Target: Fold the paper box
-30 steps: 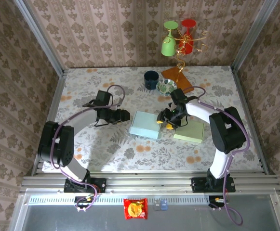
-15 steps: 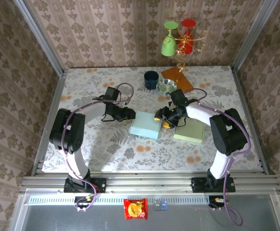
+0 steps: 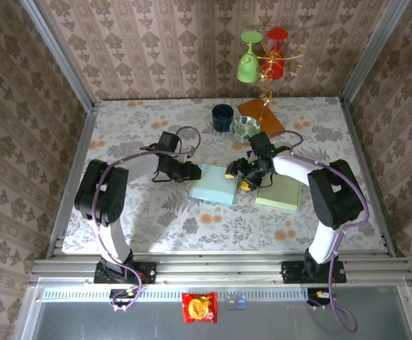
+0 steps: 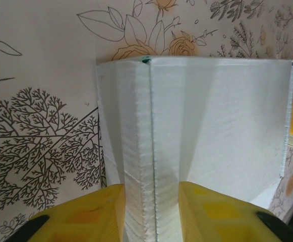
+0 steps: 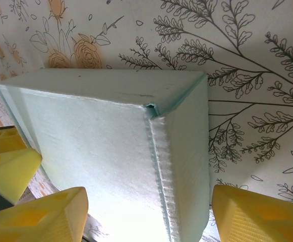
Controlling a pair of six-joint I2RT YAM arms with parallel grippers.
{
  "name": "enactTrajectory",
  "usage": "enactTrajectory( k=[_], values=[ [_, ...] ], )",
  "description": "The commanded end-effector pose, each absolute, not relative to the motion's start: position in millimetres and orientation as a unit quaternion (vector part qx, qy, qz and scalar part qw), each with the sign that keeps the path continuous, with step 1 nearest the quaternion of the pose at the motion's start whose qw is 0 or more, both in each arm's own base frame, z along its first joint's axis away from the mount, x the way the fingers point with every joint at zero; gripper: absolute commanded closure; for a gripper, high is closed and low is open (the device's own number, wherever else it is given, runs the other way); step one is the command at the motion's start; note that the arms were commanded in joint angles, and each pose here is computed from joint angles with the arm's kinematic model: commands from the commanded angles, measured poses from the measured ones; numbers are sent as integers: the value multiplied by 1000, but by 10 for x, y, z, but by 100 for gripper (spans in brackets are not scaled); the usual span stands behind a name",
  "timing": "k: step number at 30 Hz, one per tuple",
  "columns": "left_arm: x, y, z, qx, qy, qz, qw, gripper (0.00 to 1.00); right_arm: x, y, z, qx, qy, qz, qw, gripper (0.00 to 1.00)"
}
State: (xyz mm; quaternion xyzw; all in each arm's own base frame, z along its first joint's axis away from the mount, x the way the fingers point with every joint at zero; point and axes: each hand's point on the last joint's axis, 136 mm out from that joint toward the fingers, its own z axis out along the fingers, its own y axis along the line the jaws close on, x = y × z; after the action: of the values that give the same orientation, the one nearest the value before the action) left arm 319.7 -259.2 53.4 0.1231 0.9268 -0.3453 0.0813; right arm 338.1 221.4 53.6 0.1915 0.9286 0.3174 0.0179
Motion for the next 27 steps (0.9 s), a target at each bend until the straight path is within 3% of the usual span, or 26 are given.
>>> enactTrajectory(
  k=[1,8,27],
  values=[
    [3175,-2517,490,116,930,-338,84,72,3318,2194,509,178,935,308,14,31],
    [3179,-2423,452,104,931,-337,92,80,3343,2221,512,162,937,310,10,26],
    [3209,-2277,381,59,926,-360,97,82,3511,2527,699,147,907,395,16,27]
  ],
)
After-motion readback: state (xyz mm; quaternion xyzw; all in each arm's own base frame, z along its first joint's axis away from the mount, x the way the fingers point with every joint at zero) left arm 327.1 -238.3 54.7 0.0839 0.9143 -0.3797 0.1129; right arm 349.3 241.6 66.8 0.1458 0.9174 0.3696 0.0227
